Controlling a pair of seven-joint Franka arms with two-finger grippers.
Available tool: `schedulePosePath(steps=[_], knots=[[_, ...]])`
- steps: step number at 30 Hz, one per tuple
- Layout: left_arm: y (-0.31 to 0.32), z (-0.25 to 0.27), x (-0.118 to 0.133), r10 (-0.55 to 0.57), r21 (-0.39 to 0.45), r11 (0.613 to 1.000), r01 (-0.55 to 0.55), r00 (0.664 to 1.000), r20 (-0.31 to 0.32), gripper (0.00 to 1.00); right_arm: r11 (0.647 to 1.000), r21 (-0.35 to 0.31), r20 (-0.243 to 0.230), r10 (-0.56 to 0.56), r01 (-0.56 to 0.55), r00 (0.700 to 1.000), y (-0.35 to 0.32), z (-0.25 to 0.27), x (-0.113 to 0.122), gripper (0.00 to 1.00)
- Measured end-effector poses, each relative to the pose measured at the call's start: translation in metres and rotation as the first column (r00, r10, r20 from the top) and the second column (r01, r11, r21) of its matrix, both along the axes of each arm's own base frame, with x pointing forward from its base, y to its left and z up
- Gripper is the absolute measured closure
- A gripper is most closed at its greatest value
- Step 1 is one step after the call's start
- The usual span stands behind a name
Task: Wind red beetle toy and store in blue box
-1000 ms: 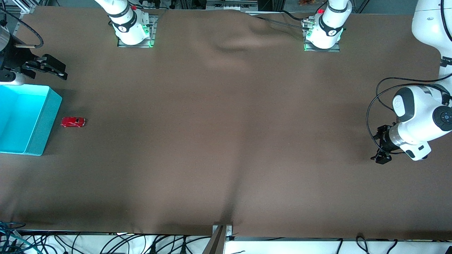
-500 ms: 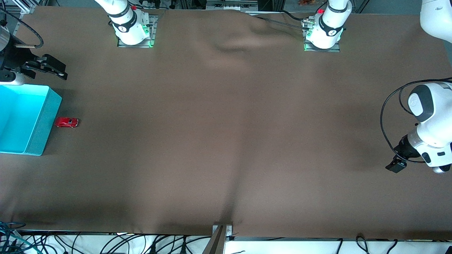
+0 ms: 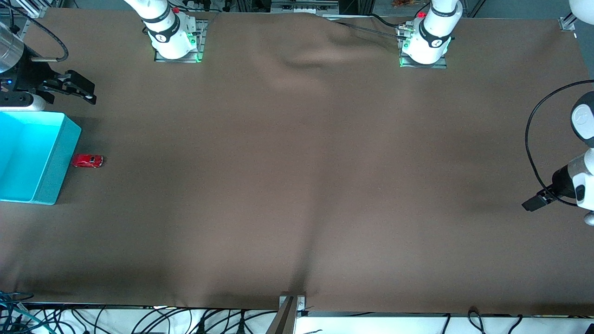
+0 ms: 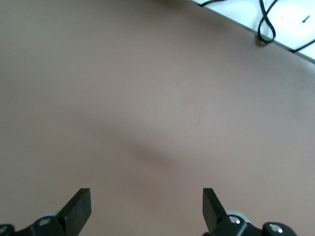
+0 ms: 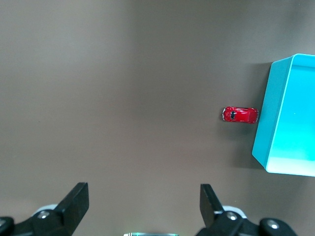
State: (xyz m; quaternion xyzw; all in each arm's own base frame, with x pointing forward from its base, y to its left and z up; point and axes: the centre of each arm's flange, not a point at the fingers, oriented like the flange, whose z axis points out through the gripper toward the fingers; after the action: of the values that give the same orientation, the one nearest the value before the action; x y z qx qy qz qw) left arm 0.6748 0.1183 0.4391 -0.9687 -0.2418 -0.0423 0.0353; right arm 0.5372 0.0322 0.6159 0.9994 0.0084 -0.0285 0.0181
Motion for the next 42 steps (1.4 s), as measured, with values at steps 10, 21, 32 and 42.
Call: schedulePosePath(steps=[10,21,32,42], knots=[[-0.028,0.045,-0.001,-0.069,-0.053,0.996,0.067,0.997,-0.028,0.0,0.997,-0.031,0.02,-0.064,0.065,0.998,-0.038,0.006,0.0,0.0],[-0.049,0.084,-0.017,-0.143,-0.065,0.988,0.14,0.989,-0.036,0.0,0.964,-0.024,0.066,-0.262,0.264,0.963,-0.096,0.009,0.001,0.0],[-0.056,0.088,-0.019,-0.156,-0.068,0.986,0.153,0.987,-0.035,0.0,0.87,-0.005,0.126,-0.489,0.493,0.863,-0.163,0.003,0.004,0.0],[-0.049,0.084,-0.019,-0.151,-0.071,0.987,0.147,0.988,-0.045,0.0,0.788,-0.046,0.062,-0.611,0.614,0.789,-0.218,-0.043,0.009,0.0]])
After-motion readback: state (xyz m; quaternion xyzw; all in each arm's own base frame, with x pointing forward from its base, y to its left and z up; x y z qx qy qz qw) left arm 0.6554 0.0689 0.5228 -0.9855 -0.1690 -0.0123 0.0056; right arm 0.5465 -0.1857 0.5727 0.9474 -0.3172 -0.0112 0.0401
